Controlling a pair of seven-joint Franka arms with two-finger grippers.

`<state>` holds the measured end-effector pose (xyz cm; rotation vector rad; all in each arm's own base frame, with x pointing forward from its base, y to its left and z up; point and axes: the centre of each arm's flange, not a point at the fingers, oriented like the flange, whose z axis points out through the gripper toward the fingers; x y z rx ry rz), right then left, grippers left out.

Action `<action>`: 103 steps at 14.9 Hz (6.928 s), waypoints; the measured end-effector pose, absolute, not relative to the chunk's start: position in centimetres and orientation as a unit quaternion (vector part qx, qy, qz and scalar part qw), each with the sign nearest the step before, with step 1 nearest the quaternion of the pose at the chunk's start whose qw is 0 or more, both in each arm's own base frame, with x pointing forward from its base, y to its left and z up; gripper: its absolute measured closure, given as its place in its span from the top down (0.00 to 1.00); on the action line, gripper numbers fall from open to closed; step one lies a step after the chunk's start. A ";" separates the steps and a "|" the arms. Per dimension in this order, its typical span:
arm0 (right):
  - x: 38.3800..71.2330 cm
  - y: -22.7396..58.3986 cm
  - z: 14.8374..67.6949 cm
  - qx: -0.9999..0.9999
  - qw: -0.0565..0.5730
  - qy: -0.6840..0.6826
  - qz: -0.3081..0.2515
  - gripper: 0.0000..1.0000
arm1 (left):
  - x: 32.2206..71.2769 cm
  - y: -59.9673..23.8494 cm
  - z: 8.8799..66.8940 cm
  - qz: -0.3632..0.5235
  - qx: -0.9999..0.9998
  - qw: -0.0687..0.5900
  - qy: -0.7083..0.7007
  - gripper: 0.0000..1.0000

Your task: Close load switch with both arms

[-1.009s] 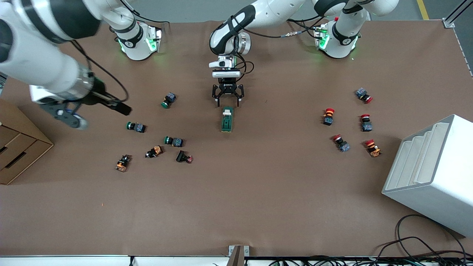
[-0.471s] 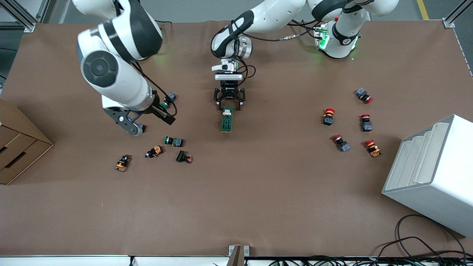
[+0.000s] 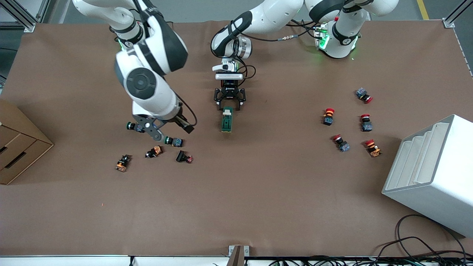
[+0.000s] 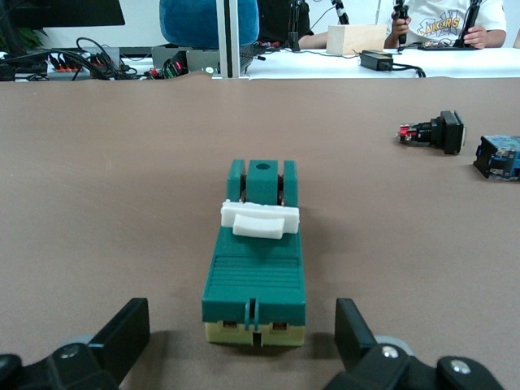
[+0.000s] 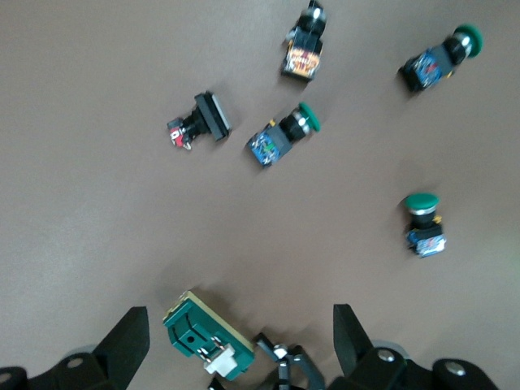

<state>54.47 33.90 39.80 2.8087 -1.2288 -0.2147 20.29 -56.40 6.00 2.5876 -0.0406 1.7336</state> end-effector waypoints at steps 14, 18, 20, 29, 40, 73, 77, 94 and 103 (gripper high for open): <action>43.8 49.5 23.6 0.907 0.019 -0.417 -0.055 1.00 | 20.2 -56.5 5.7 0.565 0.825 0.011 -0.012 1.00; 42.2 49.5 21.7 0.910 0.005 -0.412 -0.048 1.00 | 20.1 -56.5 5.7 0.565 0.825 0.011 -0.012 1.00; 41.8 49.6 21.2 0.911 0.001 -0.409 -0.045 1.00 | 20.1 -56.5 5.7 0.565 0.825 0.011 -0.012 1.00; 42.1 49.9 20.1 0.911 -0.024 -0.410 -0.031 1.00 | 20.1 -56.5 5.7 0.565 0.825 0.011 -0.012 1.00; 45.9 48.8 23.7 0.905 -0.057 -0.422 -0.022 1.00 | 20.1 -56.5 5.7 0.565 0.825 0.011 -0.012 1.00; 63.5 31.2 34.6 0.967 -0.036 -0.250 -0.041 1.00 | 21.7 -57.8 7.0 0.548 0.835 -0.033 -0.013 1.00; 64.8 22.5 39.6 0.984 -0.030 -0.161 -0.068 1.00 | 23.8 -61.2 11.3 0.508 0.858 -0.064 0.020 1.00; 61.6 -4.3 55.2 0.994 0.010 0.046 -0.096 1.00 | 45.2 -55.8 46.6 0.202 0.977 -0.055 0.028 1.00; 61.2 -3.5 56.8 0.994 0.013 0.027 -0.101 1.00 | 57.4 -36.2 58.3 0.094 0.995 0.035 0.010 1.00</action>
